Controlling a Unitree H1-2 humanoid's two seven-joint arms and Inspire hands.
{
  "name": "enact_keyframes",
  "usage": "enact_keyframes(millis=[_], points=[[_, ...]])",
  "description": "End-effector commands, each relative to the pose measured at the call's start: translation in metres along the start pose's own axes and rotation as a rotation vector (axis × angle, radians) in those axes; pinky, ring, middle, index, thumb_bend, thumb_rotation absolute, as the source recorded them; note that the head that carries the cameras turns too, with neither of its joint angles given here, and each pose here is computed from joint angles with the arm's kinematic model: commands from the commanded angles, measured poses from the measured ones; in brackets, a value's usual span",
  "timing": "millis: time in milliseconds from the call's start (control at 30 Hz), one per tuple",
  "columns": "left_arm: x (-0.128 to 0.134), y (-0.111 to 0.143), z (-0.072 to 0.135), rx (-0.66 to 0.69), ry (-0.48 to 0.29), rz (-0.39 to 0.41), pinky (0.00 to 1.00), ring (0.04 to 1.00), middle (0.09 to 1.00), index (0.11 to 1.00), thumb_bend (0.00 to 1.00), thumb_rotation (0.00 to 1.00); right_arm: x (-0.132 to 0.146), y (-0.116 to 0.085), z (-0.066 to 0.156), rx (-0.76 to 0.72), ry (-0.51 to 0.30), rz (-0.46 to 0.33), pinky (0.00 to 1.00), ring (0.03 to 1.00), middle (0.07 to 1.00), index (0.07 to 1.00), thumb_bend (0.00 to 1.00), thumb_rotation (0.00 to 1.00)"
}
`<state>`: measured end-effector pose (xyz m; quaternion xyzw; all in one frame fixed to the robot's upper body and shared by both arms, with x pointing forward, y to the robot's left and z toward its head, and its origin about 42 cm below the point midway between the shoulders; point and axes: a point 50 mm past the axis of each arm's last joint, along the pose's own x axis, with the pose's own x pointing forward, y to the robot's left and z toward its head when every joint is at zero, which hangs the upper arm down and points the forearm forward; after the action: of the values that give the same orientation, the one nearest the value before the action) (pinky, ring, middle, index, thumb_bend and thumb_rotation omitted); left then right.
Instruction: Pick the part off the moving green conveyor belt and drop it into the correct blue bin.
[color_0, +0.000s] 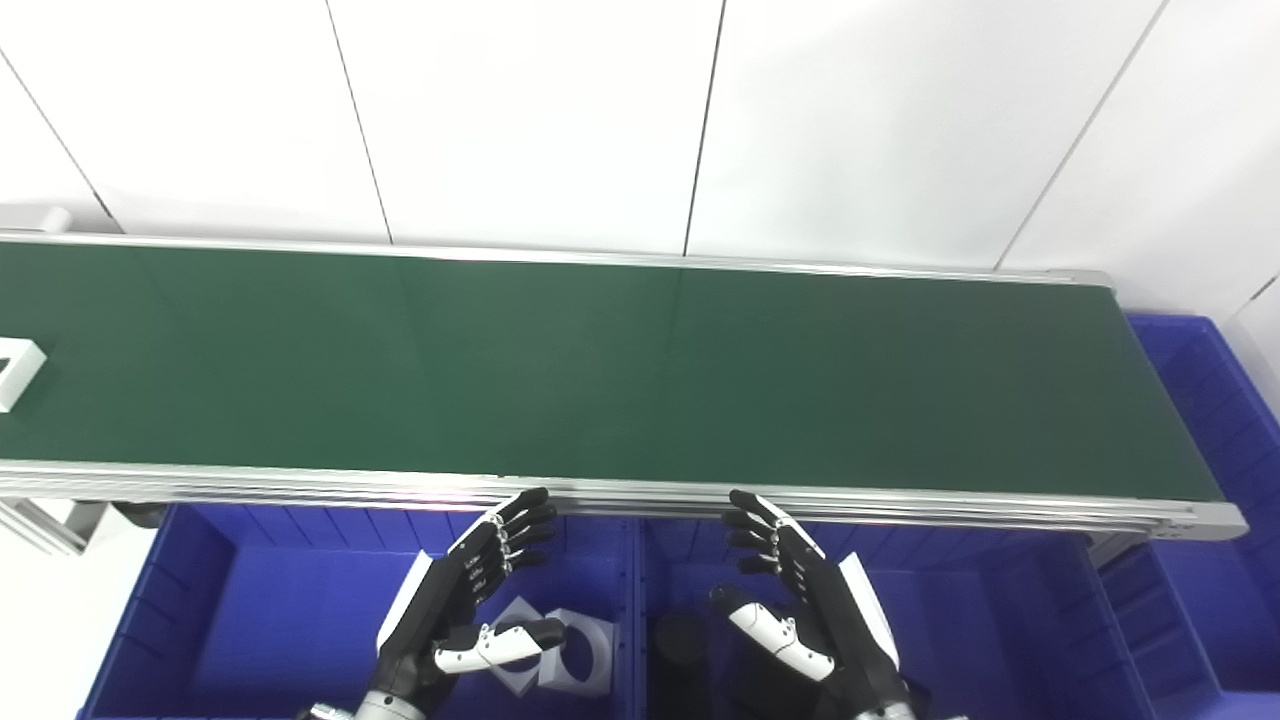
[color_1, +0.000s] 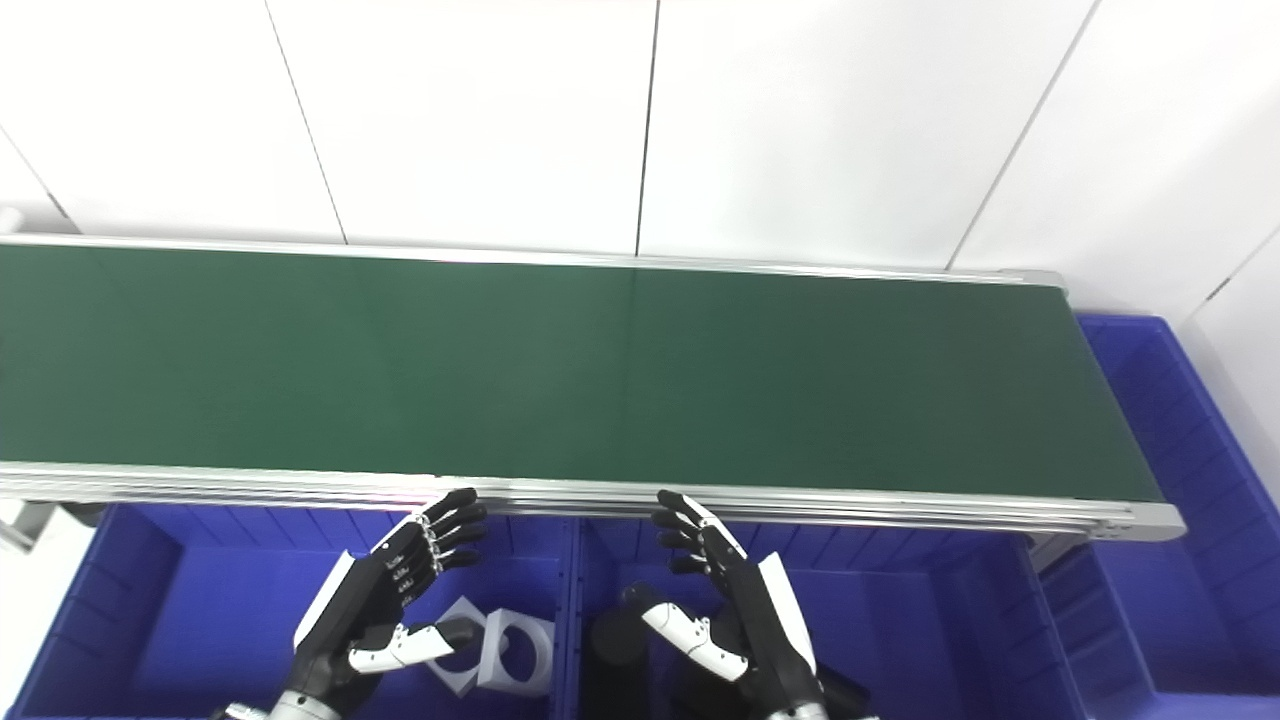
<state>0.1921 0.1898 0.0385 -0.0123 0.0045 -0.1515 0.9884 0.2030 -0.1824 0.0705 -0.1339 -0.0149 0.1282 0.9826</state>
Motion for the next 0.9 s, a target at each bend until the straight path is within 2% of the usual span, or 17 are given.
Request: enact_keyframes(millis=[0, 633, 867], points=[[0.0051, 0.0, 0.009, 0.002, -0.052, -0.005, 0.77, 0.824, 0.845, 0.865, 0.94, 0.36, 0.0017, -0.0018, 0.0089, 0.009, -0.065, -0.009, 0.71, 0.787, 0.824, 0.872, 0.6, 0.64], [0.006, 0.0002, 0.006, 0.0, -0.047, -0.005, 0.78, 0.822, 0.845, 0.866, 0.94, 0.36, 0.0037, -0.0013, 0.0059, 0.014, -0.063, -0.003, 0.72, 0.781, 0.821, 0.88, 0.61, 0.63], [0.0059, 0.0004, 0.0057, 0.003, -0.045, -0.006, 0.78, 0.821, 0.85, 0.869, 0.94, 0.36, 0.0035, -0.0006, 0.0059, 0.007, -0.061, -0.006, 0.7, 0.773, 0.813, 0.872, 0.62, 0.65]])
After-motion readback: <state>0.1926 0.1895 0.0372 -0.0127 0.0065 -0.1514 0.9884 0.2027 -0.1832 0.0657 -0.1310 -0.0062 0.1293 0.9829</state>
